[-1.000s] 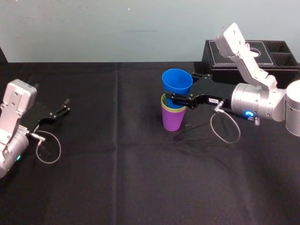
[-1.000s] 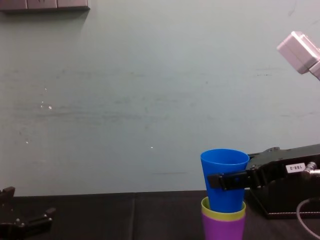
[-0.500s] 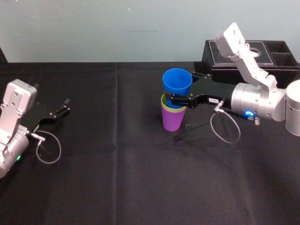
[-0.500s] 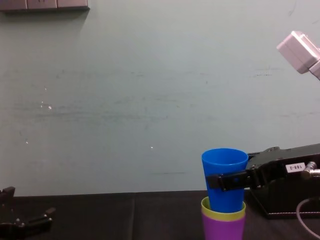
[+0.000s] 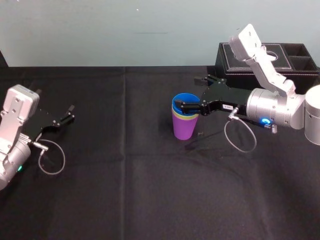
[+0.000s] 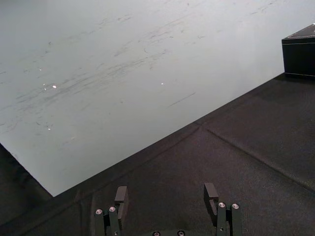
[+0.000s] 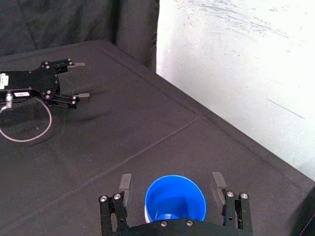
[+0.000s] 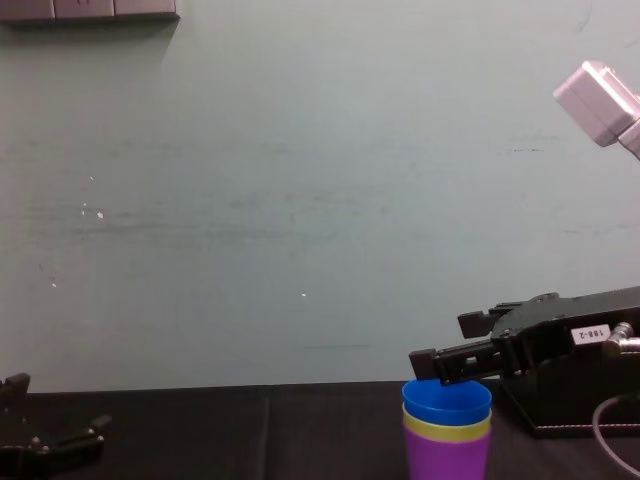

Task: Stack the three plastic cups sequentially using one hand.

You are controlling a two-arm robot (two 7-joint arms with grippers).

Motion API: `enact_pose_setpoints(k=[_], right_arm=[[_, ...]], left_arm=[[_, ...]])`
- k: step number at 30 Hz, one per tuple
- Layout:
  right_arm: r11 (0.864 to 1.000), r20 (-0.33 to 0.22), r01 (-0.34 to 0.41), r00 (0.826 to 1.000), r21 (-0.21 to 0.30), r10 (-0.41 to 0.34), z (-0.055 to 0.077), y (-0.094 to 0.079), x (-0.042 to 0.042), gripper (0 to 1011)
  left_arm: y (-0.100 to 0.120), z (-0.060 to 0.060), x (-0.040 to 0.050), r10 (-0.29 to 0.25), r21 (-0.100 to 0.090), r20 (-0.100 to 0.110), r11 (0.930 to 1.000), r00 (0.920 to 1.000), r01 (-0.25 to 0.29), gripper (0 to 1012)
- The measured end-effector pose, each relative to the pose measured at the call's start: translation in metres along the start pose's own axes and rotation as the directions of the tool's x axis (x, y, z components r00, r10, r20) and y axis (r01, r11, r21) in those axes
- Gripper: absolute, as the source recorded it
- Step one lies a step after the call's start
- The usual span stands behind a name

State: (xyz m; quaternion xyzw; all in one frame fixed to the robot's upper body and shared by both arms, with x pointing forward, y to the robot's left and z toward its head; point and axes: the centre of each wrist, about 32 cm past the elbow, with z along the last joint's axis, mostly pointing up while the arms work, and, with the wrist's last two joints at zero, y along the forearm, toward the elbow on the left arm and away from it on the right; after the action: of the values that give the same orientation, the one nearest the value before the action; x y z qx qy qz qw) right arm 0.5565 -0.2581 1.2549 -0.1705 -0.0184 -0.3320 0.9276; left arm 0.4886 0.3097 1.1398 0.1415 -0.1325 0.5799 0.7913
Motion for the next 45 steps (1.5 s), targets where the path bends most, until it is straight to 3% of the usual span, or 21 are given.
enact_pose_setpoints(k=[14, 20, 26, 31, 45], right_arm=[[1.000, 0.007, 0.008, 1.000, 0.004, -0.008, 0.000, 0.000, -0.0011, 1003], [0.996, 0.006, 0.074, 0.997, 0.040, -0.074, 0.000, -0.012, -0.0012, 1003], [0.983, 0.005, 0.164, 0.986, 0.080, -0.165, -0.003, -0.028, 0.0032, 1003], [0.965, -0.006, 0.243, 0.970, 0.099, -0.244, -0.013, -0.042, 0.0093, 1003], [0.933, 0.000, 0.351, 0.936, 0.080, -0.352, -0.048, -0.058, 0.0159, 1003]], left_arm=[[0.000, 0.000, 0.0000, 0.000, 0.000, 0.000, 1.0000, 1.0000, 0.000, 1011], [0.000, 0.000, 0.0000, 0.000, 0.000, 0.000, 1.0000, 1.0000, 0.000, 1011], [0.000, 0.000, 0.0000, 0.000, 0.000, 0.000, 1.0000, 1.0000, 0.000, 1011], [0.000, 0.000, 0.0000, 0.000, 0.000, 0.000, 1.0000, 1.0000, 0.000, 1011], [0.000, 0.000, 0.0000, 0.000, 0.000, 0.000, 1.0000, 1.0000, 0.000, 1011]])
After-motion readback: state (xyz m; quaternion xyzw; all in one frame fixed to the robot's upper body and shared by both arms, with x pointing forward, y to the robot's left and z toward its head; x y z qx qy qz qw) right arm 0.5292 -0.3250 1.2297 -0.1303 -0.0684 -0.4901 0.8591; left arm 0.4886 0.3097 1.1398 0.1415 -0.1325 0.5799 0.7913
